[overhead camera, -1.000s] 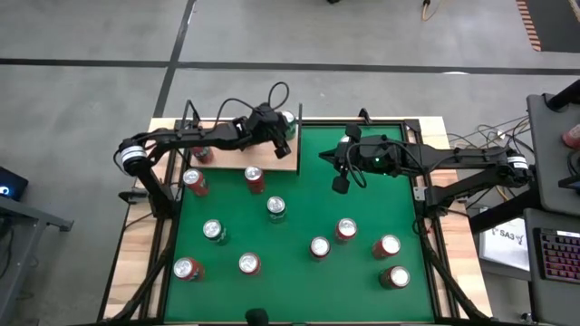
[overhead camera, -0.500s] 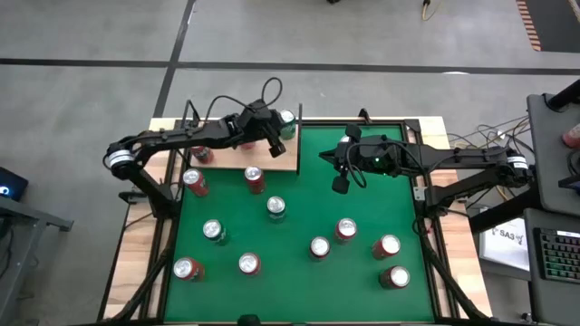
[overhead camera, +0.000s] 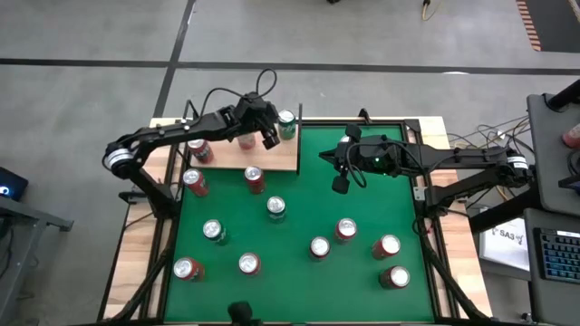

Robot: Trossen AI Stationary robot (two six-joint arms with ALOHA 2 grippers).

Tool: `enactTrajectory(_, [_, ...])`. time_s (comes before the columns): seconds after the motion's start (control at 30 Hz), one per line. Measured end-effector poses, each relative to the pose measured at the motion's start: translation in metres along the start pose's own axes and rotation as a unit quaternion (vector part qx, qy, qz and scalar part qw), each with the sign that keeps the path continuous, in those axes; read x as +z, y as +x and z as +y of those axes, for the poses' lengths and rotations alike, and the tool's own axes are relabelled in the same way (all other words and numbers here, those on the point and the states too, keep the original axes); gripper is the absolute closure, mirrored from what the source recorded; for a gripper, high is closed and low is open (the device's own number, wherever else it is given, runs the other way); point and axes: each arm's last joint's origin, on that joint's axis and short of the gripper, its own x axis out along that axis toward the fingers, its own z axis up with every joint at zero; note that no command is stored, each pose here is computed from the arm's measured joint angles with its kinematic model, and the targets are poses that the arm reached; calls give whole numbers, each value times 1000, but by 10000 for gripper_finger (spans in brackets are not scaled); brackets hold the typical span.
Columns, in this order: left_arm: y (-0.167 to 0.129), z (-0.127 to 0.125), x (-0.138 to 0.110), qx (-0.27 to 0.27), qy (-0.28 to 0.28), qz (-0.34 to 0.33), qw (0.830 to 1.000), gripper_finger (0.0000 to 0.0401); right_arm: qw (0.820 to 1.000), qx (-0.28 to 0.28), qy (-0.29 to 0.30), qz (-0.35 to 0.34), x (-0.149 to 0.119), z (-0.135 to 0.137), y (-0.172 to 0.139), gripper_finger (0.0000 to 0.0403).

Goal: Place canned beverage on shelf
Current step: Put the green soda can on the shelf

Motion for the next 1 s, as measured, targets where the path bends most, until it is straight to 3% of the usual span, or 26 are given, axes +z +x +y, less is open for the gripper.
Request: enactTrajectory(1.0, [13, 0, -5, 1, -24, 5, 1000, 401, 1000, 0, 0, 0, 0, 0, 0, 390])
